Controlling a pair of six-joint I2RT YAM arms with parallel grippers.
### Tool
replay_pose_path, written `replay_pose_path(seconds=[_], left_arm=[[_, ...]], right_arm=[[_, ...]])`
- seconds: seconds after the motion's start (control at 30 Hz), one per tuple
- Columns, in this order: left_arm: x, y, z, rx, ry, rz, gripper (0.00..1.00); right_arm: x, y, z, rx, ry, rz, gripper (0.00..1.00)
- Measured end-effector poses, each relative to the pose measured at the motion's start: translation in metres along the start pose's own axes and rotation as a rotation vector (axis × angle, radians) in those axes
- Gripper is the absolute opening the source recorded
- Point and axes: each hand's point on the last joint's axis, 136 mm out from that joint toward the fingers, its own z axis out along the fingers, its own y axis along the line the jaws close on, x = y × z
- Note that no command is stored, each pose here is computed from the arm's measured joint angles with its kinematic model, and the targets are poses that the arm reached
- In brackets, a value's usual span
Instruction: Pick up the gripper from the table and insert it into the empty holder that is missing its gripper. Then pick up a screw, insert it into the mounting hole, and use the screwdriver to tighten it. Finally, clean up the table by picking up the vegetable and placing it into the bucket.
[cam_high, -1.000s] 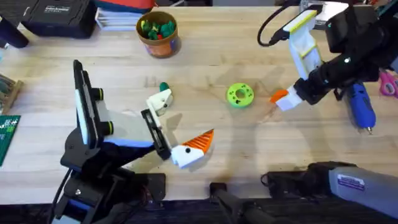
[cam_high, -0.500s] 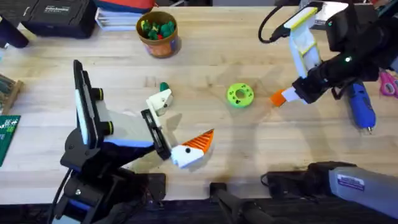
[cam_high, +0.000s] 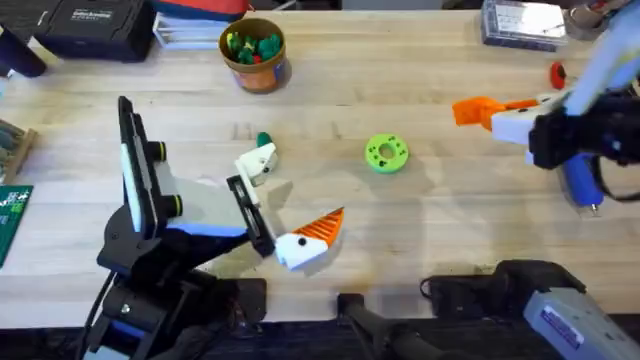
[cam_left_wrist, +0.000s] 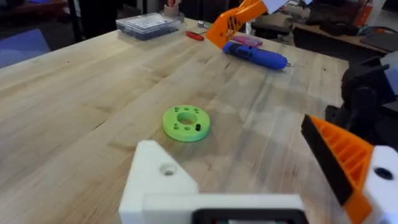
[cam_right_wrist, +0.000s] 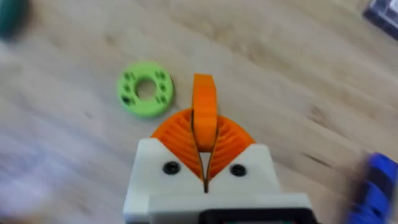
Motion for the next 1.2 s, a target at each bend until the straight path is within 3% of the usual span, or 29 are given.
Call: replay_pose_path(seconds=[0.13,0.17,0.23,0.4,0.57,0.8,0.97,1.2], left_arm=[[0.000,0.000,0.000,0.000,0.000,0.000,0.988],[0.000,0.000,0.000,0.000,0.000,0.000,0.988],[0.000,0.000,0.000,0.000,0.000,0.000,0.988],[0.000,0.000,0.000,0.000,0.000,0.000,0.988],[0.000,0.000,0.000,0.000,0.000,0.000,0.988],[0.000,0.000,0.000,0.000,0.000,0.000,0.988],[0.000,0.000,0.000,0.000,0.000,0.000,0.988],[0.000,0.000,0.000,0.000,0.000,0.000,0.988]], right_arm=[[-0.011,0.020,0.015,-0.148,-0.191,0.131,0.012],[-0.021,0.039,0.034,-0.319,-0.302,0.250,0.011],[-0.022,0.053,0.044,-0.423,-0.322,0.340,0.011],[-0.019,0.097,0.059,-0.676,-0.197,0.567,0.011],[-0.030,0.146,0.057,-0.933,-0.080,0.619,0.011],[-0.033,0.186,0.056,-1.186,0.094,0.680,0.011],[-0.029,0.196,0.059,-1.274,0.209,0.736,0.011],[-0.016,0.200,0.071,-1.288,0.344,0.843,0.011]])
